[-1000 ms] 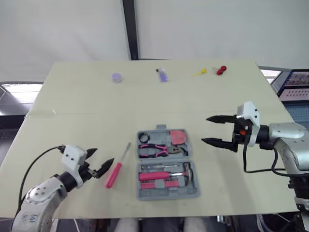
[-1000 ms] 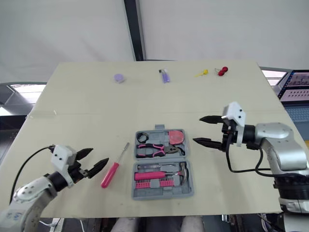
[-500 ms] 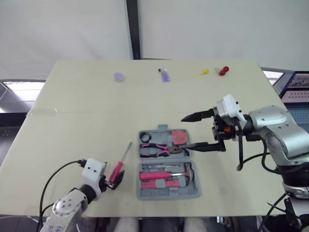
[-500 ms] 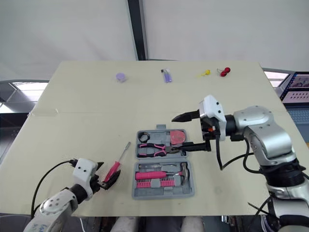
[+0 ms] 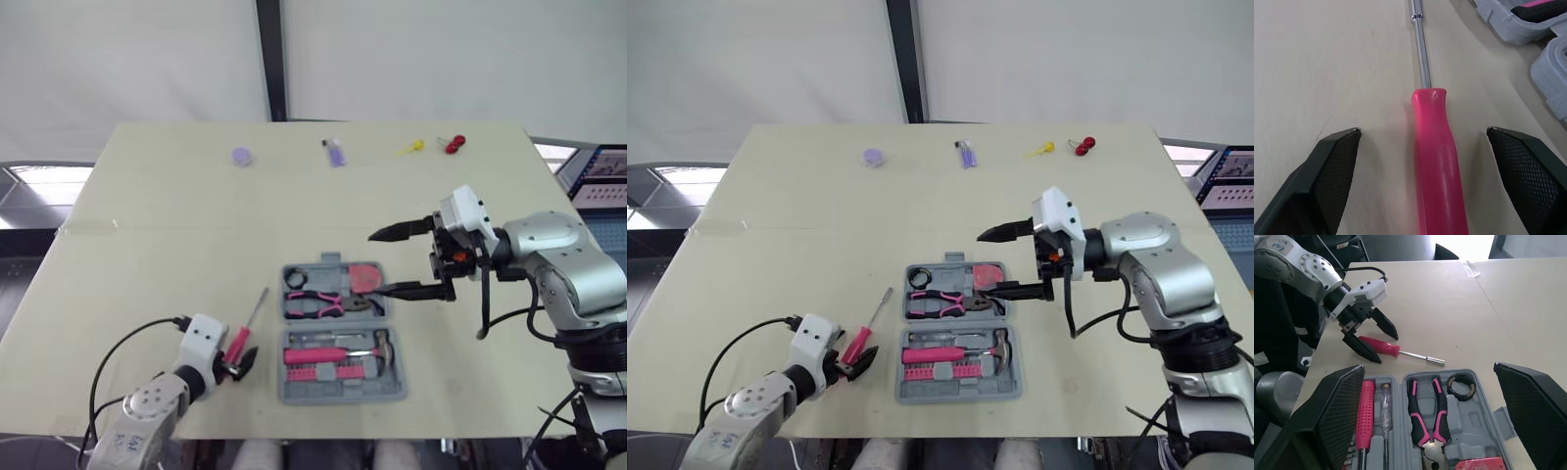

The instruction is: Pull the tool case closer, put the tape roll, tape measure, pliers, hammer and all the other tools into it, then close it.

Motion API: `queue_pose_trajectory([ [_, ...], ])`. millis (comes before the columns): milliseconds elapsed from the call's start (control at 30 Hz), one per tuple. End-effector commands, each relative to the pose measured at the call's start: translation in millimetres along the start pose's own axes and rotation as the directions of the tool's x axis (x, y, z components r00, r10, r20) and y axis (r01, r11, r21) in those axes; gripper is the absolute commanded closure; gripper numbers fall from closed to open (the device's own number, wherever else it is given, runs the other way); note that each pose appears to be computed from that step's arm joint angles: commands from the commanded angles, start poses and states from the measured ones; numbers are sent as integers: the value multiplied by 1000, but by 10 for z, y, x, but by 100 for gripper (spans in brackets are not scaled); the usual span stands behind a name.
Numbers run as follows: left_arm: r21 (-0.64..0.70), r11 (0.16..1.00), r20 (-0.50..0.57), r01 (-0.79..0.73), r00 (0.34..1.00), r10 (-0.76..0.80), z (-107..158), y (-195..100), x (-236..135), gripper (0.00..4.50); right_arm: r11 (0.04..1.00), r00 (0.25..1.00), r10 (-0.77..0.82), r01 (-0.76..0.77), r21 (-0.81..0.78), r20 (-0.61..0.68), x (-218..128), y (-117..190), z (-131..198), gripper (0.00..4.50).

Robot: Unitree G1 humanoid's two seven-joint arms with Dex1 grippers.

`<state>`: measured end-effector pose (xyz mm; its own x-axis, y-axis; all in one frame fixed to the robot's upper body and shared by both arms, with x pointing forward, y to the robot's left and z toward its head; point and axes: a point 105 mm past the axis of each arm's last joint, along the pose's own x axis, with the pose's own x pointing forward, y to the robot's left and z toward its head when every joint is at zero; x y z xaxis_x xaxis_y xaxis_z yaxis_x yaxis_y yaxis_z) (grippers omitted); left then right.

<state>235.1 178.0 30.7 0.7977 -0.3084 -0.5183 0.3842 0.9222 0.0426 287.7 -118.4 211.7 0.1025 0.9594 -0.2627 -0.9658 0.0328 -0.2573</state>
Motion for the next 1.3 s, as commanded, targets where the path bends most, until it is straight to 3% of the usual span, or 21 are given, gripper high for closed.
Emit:
queue_pose_trajectory([
  [33, -11, 1000, -68, 1, 998, -1, -125, -5, 13, 7, 999, 1000, 9, -9, -40, 6, 10, 5, 74, 0],
  [167, -6, 1000, -65, 1, 998, -2, -115, 1, 30, 7, 999, 1000, 5, -4, -37, 6, 9, 4, 62, 0],
  [267, -2, 1000, -52, 5, 999, -5, -102, -13, 37, 78, 999, 1000, 4, -4, -32, 7, 4, 17, 62, 0],
  [467, 13, 1000, -35, -3, 999, 4, -92, 17, 52, 383, 1000, 1000, 2, -2, -13, -1, -31, 29, 32, 0],
  [767, 38, 999, 10, 2, 1000, -2, -45, 36, 94, 387, 1000, 1000, -3, 3, -14, 1, -33, 29, 33, 0],
  [933, 115, 993, 155, 8, 988, -26, 384, 153, -23, 387, 1000, 1000, -5, 6, -26, 11, -71, 29, 103, 0],
  [1133, 298, 949, 219, 101, 961, -171, 865, 239, -226, 387, 999, 999, -24, 23, -23, -26, -192, 33, 73, 0],
  [1300, 450, 847, 153, 285, 909, -387, 1119, 28, -299, 387, 999, 997, -47, 47, -9, -67, -283, 32, -21, 0],
])
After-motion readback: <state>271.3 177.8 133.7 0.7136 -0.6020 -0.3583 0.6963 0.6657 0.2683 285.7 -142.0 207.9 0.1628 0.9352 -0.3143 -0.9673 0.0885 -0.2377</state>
